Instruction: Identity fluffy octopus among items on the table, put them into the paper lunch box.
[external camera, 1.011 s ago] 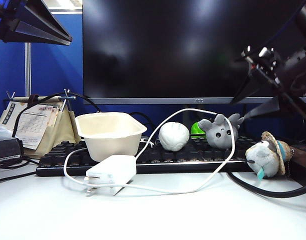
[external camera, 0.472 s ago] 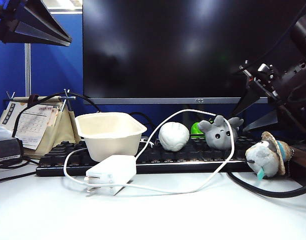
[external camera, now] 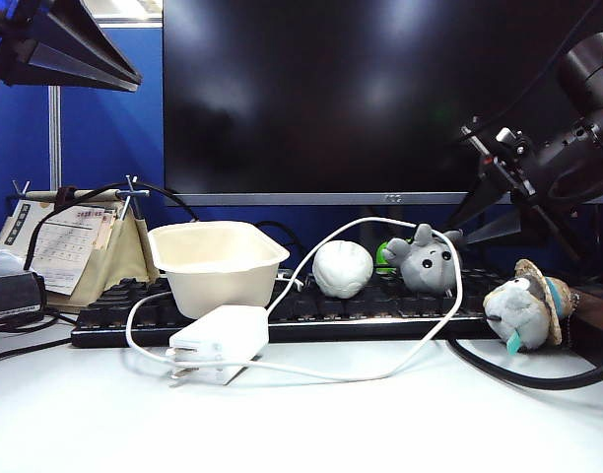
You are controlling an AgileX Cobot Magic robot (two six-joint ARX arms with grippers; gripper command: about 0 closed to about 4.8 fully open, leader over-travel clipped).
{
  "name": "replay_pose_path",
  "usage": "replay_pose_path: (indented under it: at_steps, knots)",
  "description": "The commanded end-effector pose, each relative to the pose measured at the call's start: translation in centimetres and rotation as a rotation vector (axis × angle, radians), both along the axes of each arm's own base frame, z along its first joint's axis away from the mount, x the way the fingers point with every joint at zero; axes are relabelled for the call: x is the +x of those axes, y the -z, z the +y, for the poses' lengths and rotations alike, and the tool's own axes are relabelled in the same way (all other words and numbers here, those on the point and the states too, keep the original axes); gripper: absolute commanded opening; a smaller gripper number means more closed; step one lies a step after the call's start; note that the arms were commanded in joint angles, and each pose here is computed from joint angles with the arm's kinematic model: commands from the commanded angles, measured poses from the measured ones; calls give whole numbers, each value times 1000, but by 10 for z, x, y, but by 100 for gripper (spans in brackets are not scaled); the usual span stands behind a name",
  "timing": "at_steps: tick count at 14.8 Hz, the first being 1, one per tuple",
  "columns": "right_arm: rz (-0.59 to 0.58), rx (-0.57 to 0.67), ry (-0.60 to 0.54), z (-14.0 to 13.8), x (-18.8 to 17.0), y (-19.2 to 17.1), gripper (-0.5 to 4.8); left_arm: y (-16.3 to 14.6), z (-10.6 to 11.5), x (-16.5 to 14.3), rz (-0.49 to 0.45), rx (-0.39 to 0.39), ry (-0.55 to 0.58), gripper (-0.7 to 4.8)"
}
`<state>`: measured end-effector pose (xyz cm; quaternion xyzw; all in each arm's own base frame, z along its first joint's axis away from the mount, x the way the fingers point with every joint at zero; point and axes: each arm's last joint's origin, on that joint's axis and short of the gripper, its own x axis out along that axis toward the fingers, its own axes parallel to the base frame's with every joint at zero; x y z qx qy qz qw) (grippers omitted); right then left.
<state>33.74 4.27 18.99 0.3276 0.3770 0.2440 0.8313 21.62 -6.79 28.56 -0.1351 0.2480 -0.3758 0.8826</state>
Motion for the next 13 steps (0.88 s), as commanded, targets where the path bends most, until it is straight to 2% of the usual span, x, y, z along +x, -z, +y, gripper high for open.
replay_pose_path:
  at_steps: [1, 6, 11, 13]
  knots:
    - [-18, 1, -1, 0, 1, -3, -5, -3, 0, 0, -19, -2, 2, 40]
    - [-58, -42, 25, -1, 3, -5, -5, -3, 0, 0, -19, -2, 2, 40]
    - [-158, -123, -67, 0, 3, -5, -5, -3, 0, 0, -20, -2, 1, 40]
    - [-190, -131, -157, 1, 1, -4, -5, -3, 0, 0, -20, -2, 1, 40]
